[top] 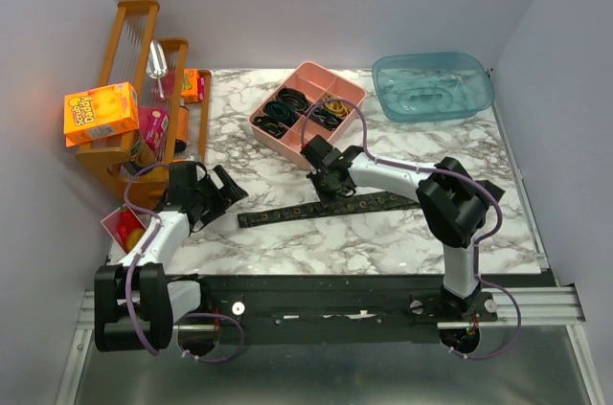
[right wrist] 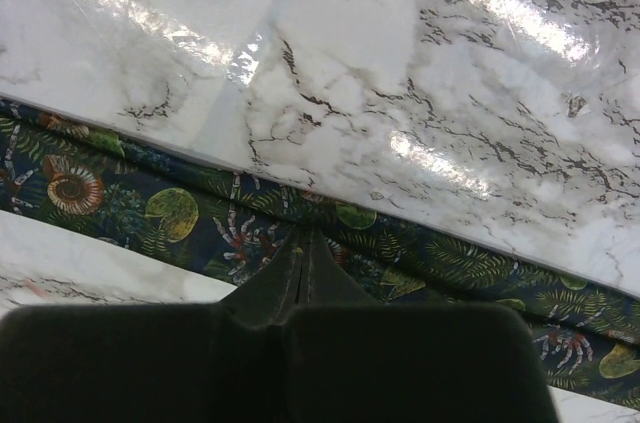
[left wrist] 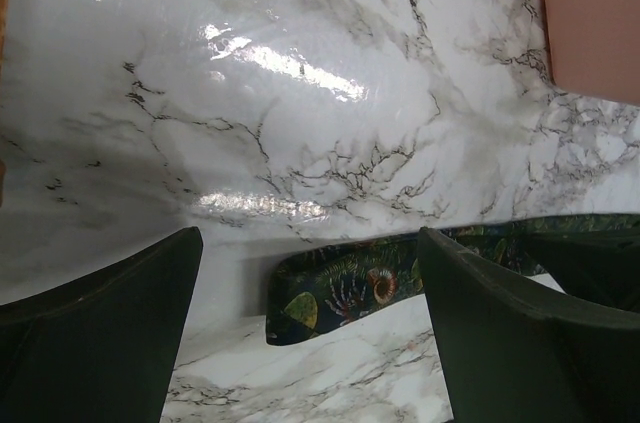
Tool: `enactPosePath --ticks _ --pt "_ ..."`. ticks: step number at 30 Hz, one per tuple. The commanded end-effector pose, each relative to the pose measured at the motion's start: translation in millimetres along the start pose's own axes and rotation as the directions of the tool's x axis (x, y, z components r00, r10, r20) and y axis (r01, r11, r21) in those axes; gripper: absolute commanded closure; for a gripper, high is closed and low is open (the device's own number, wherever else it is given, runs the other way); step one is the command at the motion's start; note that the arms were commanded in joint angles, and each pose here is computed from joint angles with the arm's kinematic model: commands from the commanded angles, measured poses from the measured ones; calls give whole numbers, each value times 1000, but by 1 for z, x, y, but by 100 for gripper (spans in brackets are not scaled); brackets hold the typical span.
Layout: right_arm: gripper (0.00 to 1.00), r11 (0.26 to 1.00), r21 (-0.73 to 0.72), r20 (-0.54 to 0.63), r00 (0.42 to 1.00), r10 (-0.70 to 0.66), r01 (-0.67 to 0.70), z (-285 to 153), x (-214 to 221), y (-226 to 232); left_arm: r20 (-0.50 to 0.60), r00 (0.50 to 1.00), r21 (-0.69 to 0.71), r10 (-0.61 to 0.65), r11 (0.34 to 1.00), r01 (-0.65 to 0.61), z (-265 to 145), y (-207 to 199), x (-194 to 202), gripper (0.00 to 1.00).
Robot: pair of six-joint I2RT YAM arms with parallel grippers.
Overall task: Roll the ties
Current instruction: Roll the tie at the center of the board.
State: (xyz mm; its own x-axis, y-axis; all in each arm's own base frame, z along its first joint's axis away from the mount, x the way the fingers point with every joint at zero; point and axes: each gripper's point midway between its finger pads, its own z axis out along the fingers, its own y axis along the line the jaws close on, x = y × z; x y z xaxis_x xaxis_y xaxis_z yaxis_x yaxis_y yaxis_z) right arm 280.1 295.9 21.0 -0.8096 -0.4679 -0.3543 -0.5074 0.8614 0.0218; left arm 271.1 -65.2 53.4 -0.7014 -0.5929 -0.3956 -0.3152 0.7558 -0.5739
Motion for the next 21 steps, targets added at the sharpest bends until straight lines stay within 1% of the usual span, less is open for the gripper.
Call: enactPosePath --ticks 1,5,8,12,15,17,21 --pt "99 995 83 -114 992 60 -51 13 36 -25 -30 1000 40 -6 999 8 1 -2 9 5" --pt "99 992 91 -135 986 99 -87 12 42 -40 -56 998 73 0 997 4 3 -7 15 9" --pt "99 988 109 -150 981 123 -107 12 47 -52 -82 997 87 12 996 -4 7 -10 21 10" --pt "99 988 115 -141 983 117 -101 6 47 -57 -106 994 94 19 996 -9 11 -11 29 12" --pt "99 990 97 -135 984 115 -102 4 44 -54 -120 993 106 16 994 -4 16 -11 31 17" --pt "99 991 83 -134 984 115 -105 2 43 -51 -142 989 122 31 992 -14 18 -16 40 24" --pt "99 991 66 -90 988 124 -118 -10 29 -49 -139 989 128 42 991 -24 22 -18 40 28"
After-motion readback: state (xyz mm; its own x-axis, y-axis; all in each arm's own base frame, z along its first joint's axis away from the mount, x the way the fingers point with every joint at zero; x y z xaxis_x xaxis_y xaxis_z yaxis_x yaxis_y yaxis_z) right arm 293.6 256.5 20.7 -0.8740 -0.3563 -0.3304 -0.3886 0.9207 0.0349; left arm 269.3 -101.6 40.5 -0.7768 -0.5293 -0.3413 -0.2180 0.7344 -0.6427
